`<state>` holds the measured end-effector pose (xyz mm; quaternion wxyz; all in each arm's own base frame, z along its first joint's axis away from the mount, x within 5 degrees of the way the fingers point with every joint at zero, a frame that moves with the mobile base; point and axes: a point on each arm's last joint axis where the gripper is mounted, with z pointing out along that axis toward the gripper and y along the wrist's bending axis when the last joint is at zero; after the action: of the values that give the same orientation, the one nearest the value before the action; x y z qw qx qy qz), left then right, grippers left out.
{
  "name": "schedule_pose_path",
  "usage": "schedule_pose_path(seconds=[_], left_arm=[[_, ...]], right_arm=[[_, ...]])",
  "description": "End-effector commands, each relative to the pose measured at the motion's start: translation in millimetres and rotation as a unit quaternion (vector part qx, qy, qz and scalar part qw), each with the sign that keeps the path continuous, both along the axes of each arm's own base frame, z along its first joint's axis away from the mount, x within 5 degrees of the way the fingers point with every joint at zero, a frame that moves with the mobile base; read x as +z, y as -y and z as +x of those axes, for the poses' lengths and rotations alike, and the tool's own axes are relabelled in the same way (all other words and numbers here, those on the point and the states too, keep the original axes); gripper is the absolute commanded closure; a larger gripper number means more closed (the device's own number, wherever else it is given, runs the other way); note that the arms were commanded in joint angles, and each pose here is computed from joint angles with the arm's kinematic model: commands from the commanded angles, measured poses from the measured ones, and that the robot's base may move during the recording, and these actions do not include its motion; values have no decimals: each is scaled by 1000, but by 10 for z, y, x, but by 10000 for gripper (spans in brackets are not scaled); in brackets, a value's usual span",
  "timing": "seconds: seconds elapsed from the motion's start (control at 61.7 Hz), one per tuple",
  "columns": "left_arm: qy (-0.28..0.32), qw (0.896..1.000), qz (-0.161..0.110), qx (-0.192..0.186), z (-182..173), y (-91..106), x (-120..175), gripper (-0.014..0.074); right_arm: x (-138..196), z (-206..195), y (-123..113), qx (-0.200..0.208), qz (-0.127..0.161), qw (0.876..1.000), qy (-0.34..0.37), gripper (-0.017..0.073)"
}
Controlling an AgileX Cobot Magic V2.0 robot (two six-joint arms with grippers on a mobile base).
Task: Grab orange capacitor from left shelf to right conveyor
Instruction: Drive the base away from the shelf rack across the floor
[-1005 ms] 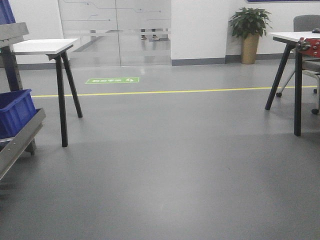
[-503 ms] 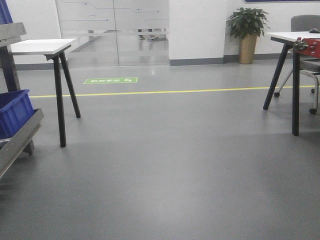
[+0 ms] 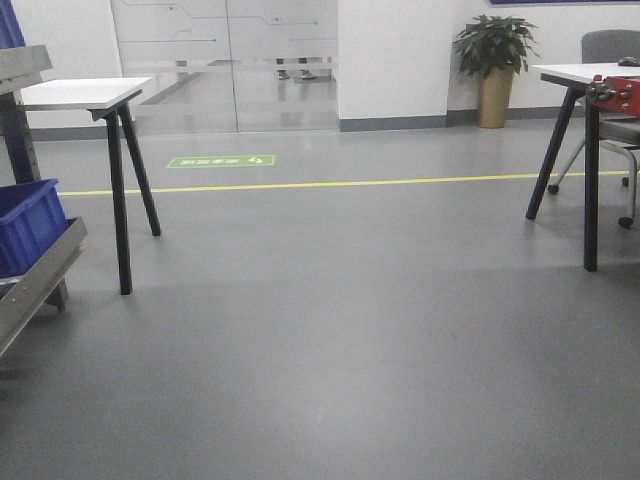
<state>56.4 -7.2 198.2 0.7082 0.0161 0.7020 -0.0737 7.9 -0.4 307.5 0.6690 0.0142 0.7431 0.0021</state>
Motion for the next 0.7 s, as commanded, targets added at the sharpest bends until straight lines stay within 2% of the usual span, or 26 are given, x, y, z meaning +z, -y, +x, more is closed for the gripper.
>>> schedule_pose_path(seconds=[0.0,0.681], left_arm=[[57,998,-8,-2,-25,-1,113,699],[57,998,-8,-2,-25,-1,113,699]], right_arm=[[176,-9,4,-3,-7,998,55,402],[176,-9,4,-3,-7,998,55,402]])
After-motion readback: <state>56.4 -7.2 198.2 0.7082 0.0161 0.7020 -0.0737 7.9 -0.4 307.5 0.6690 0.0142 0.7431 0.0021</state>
